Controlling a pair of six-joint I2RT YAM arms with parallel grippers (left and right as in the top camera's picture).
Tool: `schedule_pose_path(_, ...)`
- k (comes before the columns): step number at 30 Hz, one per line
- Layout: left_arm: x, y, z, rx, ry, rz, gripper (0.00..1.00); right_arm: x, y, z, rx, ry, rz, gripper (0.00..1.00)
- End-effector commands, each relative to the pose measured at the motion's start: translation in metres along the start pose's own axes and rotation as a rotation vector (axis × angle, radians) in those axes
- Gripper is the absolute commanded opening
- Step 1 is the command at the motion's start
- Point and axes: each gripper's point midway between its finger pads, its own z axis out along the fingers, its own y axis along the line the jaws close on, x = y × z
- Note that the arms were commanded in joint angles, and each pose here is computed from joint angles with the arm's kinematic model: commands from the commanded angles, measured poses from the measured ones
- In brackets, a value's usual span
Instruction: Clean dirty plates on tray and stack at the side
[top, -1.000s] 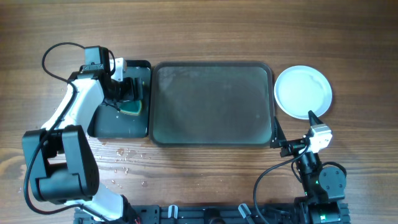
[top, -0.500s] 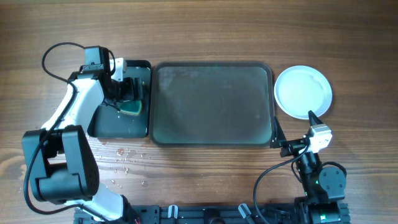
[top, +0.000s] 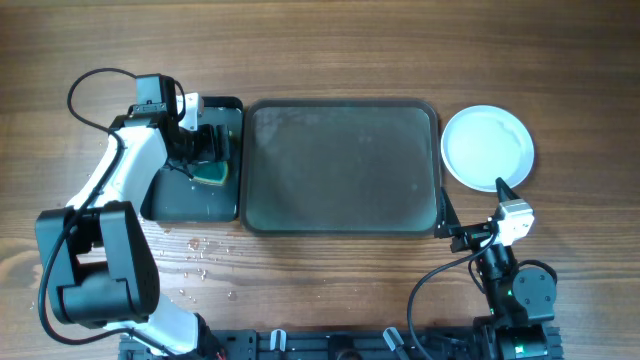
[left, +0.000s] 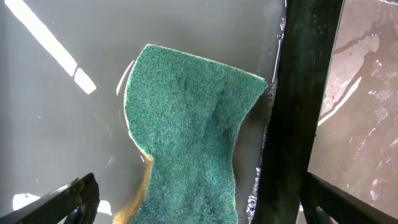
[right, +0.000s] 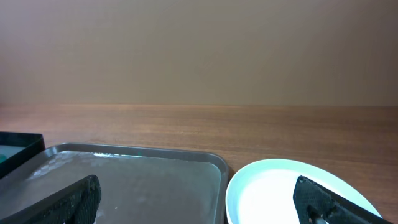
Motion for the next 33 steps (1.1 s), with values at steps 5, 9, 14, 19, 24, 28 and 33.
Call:
schedule_pose_path(5,0.002,0.001,0.003,-0.002,0.006,0.003,1.0,0.0,-0.002,0.0,0.015,-0.002,0.017,1.0)
schedule_pose_path(9,0.002,-0.004,0.002,0.001,0.004,0.015,1.0,0.0,-0.002,0.0,0.015,-0.002,0.017,1.0)
schedule_pose_path(14,-0.004,-0.03,-0.014,0.022,-0.044,0.082,1.0,0.0,-0.002,0.0,0.015,-0.002,0.017,1.0)
schedule_pose_path(19,-0.012,-0.073,-0.054,0.067,-0.158,0.189,1.0,0.0,-0.002,0.0,0.014,-0.001,0.017,1.0)
schedule_pose_path(24,-0.015,-0.104,-0.094,0.108,-0.264,0.263,1.0,0.0,-0.002,0.0,0.014,-0.002,0.017,1.0)
schedule_pose_path(28,-0.009,-0.11,-0.102,0.117,-0.264,0.279,1.0,0.0,-0.002,0.0,0.014,-0.002,0.017,1.0)
schedule_pose_path(33,-0.007,-0.109,-0.101,0.117,-0.255,0.277,1.0,0.0,-0.002,0.0,0.015,-0.002,0.017,1.0)
